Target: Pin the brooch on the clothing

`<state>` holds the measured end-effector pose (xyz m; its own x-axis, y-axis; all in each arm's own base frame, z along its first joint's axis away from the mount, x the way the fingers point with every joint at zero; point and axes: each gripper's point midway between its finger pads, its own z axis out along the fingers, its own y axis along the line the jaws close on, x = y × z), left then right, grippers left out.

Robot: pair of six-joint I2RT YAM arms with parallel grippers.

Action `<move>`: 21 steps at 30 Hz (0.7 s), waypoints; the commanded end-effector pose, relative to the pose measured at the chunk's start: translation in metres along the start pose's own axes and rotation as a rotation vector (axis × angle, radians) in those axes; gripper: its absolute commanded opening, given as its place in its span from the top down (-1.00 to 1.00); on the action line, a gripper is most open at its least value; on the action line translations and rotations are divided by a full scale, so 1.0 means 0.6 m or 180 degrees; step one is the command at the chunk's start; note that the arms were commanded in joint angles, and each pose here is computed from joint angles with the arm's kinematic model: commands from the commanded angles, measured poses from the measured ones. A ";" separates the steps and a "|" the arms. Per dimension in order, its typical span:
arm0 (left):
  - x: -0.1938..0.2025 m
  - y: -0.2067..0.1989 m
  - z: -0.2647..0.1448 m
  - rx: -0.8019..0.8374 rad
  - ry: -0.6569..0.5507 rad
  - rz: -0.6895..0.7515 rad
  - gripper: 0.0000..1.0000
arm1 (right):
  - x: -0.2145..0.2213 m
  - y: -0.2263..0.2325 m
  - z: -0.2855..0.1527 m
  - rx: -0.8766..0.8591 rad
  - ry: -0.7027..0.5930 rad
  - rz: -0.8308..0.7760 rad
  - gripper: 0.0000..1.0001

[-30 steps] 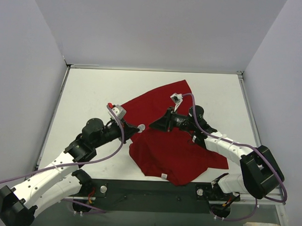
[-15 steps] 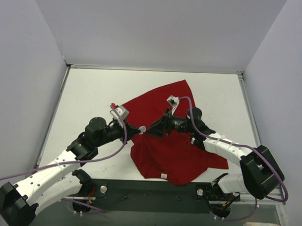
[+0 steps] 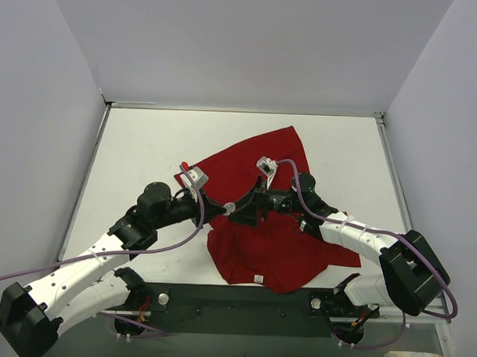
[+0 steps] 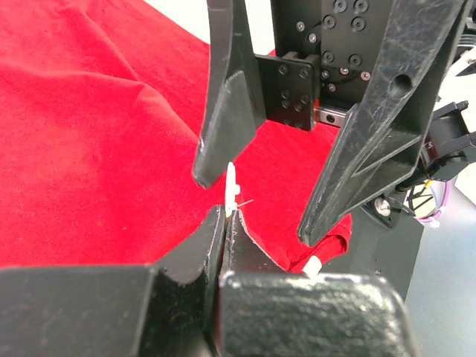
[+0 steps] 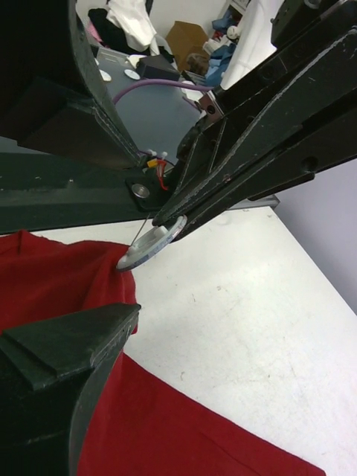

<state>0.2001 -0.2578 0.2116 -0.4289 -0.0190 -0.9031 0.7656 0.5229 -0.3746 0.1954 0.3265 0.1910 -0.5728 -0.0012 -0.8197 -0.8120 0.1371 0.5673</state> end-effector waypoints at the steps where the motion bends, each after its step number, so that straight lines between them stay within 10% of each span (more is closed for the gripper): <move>1: -0.061 -0.026 -0.002 0.0183 -0.0285 0.0123 1.00 | -0.028 0.038 0.008 -0.0339 -0.0060 -0.0370 -0.34; 11: -0.062 -0.027 0.000 0.0197 -0.0294 0.0110 1.00 | -0.022 0.042 0.020 -0.0441 0.0090 -0.0268 0.41; 21: -0.058 -0.030 0.006 0.0252 -0.0214 0.0114 1.00 | -0.025 0.036 0.029 -0.0366 0.0124 -0.0191 0.58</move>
<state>0.1980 -0.2610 0.2115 -0.4417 -0.0081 -0.8971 0.7747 0.5008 -0.3860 0.1934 0.3337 0.1802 -0.6183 -0.0618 -0.7835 -0.7835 0.1263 0.6084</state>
